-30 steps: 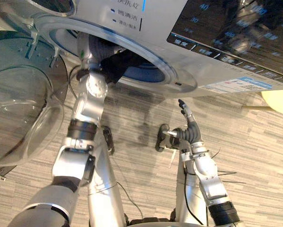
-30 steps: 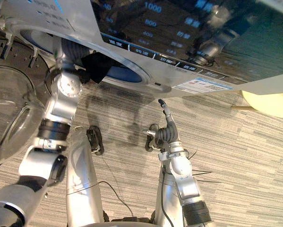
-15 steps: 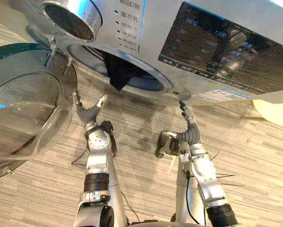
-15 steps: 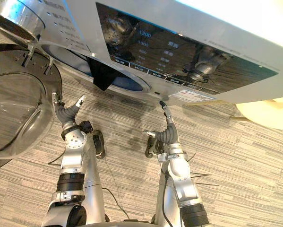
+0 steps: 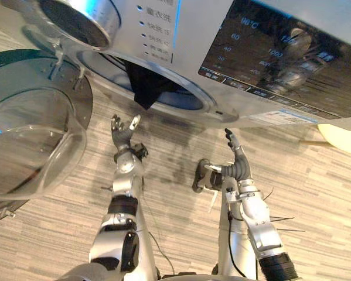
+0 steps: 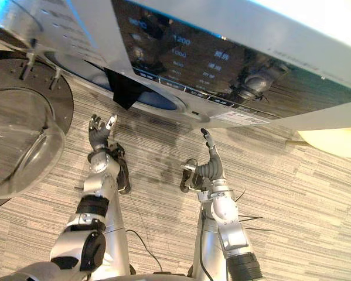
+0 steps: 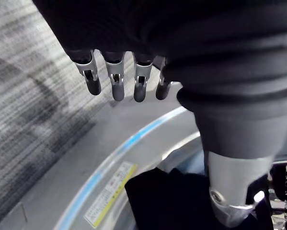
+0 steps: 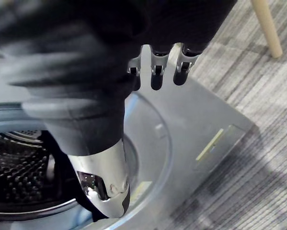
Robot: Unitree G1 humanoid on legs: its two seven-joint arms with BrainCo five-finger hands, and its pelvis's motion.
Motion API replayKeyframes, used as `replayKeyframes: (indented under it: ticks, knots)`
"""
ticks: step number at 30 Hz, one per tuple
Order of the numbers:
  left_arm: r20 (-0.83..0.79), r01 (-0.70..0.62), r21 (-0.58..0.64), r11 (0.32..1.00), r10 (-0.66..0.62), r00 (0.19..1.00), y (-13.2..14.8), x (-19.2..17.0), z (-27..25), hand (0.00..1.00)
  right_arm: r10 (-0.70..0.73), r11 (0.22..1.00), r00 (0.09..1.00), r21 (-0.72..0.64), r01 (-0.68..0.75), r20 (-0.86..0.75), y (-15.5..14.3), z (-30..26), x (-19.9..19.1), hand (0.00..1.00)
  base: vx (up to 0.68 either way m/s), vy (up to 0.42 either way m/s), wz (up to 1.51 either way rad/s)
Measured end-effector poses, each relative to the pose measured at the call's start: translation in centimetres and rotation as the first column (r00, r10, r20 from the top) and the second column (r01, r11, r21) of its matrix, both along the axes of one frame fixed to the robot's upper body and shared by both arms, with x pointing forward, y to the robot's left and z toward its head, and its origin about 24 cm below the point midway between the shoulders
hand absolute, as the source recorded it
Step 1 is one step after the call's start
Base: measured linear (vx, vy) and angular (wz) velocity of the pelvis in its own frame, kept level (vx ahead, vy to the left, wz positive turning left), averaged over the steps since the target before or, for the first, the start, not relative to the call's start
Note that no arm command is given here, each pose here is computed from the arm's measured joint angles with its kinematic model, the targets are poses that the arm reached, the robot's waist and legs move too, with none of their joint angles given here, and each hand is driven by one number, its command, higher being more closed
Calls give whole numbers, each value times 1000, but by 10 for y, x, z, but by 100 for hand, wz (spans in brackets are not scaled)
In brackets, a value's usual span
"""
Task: Pick up the laundry basket with both hands and put the clothes into the washing machine.
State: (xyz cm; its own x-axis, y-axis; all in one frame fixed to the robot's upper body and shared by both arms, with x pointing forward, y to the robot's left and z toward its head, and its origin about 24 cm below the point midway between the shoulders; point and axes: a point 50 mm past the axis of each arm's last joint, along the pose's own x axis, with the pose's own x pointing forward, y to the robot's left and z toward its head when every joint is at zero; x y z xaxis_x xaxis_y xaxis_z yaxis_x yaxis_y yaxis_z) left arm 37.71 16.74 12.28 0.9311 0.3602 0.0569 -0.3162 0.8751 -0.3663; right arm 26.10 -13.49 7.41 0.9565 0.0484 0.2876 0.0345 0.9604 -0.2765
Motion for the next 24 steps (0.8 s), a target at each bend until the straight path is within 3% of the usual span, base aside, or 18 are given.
replayKeyframes:
  ticks: [6,7,12,17,24]
  knots:
    - [108,1,-19,1000,1,994,-1,10,35,0,6,1000,999,0,-6,32,2,8,5,0,-29,-11,-6]
    - [126,-17,-7,1000,18,992,5,12,41,100,8,1000,999,6,-9,36,2,9,6,0,0,0,0]
    - [133,-56,49,997,50,990,26,20,67,100,14,1000,998,16,-15,65,2,17,10,0,-8,-9,-2]
    - [124,-3,76,997,-7,992,11,24,71,100,12,1000,998,18,-13,64,1,17,10,0,33,-3,0]
    - [124,7,58,998,-14,992,11,25,73,100,3,1000,998,22,-5,68,-1,17,10,0,18,-14,4]
